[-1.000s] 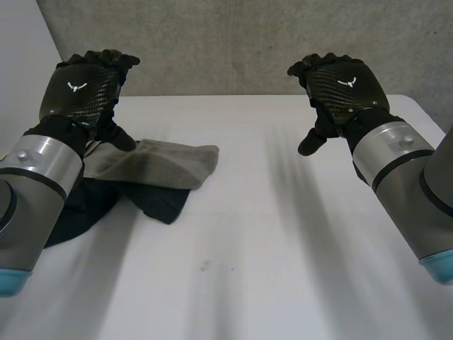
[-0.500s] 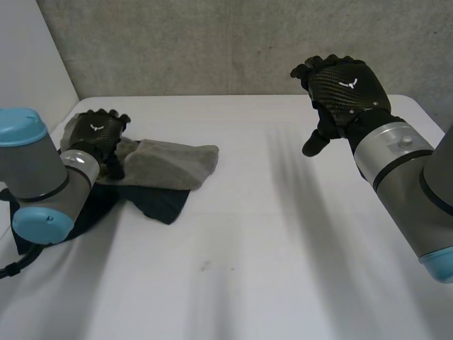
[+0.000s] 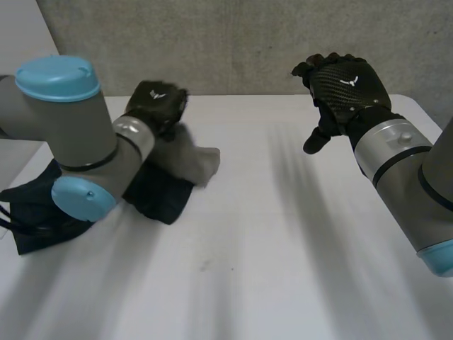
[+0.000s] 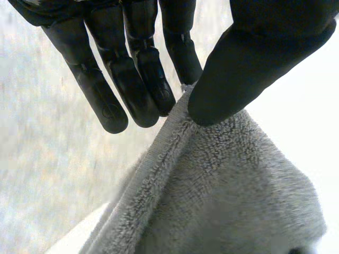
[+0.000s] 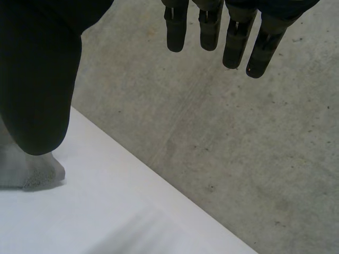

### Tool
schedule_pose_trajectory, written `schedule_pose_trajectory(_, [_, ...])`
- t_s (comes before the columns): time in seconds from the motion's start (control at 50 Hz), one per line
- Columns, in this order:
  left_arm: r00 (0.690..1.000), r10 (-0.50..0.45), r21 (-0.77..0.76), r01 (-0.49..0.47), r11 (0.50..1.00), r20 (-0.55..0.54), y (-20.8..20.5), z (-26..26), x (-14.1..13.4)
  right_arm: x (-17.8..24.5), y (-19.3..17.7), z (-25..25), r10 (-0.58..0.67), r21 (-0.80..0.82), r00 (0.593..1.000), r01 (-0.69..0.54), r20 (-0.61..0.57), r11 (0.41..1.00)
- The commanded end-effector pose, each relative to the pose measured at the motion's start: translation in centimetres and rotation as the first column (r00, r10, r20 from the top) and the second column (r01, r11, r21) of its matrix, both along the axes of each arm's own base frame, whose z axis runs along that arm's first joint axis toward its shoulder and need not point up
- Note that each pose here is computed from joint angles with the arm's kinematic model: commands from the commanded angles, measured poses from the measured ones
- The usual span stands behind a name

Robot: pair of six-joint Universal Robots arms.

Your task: Fold the laundry.

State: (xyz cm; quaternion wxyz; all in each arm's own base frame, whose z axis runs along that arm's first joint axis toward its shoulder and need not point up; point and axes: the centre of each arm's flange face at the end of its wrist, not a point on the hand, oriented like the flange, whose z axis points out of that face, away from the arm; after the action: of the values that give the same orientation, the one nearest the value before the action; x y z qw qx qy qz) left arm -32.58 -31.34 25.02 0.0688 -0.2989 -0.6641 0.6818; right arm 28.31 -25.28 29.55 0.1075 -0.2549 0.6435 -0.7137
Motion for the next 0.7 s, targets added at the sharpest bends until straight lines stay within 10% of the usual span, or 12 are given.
schedule_pose_trajectory(0.02, [0.980,-0.171,-0.017,0.170,0.985,-0.098,7.2,-0.1,-4.0,-1.8,-1.5,1.2,-0.065,-0.033,0.998,0.065,0.012,0.997])
schedule_pose_trajectory(0.32, [0.947,-0.319,0.067,0.322,0.944,-0.046,14.6,-3.2,-6.2,-2.5,-2.1,1.3,-0.091,-0.022,0.996,0.091,0.004,0.996])
schedule_pose_trajectory(0.7, [0.986,0.139,0.008,-0.141,0.990,0.092,0.9,-2.0,7.2,4.0,4.3,-6.3,0.282,0.227,0.938,-0.236,-0.200,0.945])
